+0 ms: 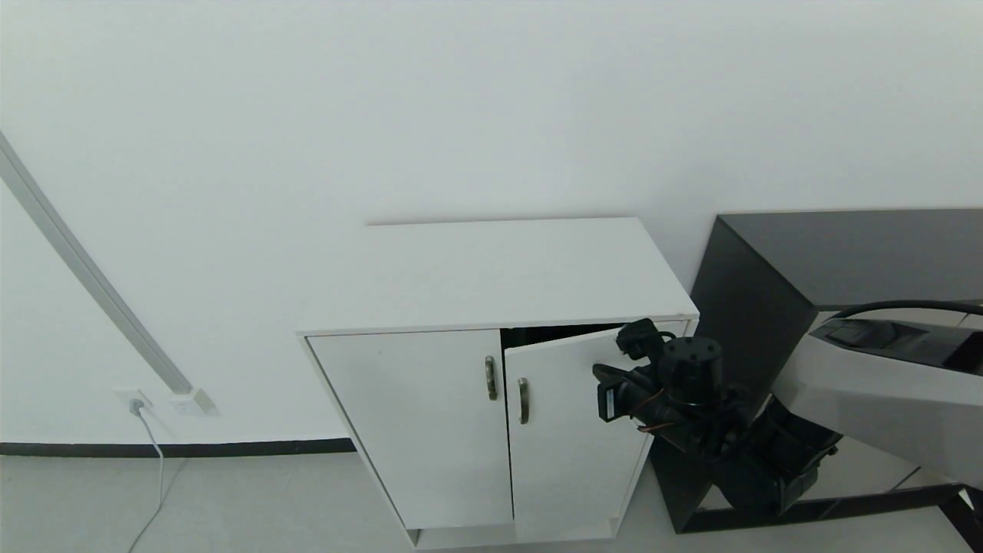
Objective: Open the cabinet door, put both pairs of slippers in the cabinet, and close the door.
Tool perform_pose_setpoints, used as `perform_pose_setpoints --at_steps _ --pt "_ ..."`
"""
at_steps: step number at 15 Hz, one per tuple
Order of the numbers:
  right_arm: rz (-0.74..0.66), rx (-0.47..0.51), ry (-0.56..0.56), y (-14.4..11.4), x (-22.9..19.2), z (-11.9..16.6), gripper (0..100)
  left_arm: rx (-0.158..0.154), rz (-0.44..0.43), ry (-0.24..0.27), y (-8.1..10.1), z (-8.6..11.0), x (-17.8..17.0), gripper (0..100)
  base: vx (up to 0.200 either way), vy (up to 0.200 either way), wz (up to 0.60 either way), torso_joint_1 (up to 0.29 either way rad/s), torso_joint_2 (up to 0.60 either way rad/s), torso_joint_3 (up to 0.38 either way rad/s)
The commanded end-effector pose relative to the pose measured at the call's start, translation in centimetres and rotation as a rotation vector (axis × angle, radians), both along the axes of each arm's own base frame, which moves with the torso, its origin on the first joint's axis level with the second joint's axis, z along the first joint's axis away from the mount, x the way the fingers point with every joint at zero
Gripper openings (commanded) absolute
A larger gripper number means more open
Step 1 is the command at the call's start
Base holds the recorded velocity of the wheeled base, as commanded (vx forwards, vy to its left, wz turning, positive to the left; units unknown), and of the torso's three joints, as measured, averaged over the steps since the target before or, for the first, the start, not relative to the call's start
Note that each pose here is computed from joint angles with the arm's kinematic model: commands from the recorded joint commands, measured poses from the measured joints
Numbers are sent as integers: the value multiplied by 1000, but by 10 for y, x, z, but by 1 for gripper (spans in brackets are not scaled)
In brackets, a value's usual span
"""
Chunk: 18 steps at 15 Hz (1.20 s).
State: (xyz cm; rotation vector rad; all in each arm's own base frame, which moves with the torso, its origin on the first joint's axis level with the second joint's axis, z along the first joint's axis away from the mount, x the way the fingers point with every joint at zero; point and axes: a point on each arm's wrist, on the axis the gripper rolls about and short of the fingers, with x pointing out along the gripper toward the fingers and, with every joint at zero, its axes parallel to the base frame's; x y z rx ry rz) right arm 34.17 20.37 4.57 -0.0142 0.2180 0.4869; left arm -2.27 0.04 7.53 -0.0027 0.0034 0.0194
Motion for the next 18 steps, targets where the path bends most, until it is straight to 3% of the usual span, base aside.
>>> perform_pose_setpoints --at_steps 1,18 --pt "-5 -3 4 -1 3 -4 0 0 1 1 0 0 0 0 0 0 0 0 0 0" --pt "-25 -1 2 0 19 -8 0 0 1 0 0 0 0 0 0 0 0 0 0 0"
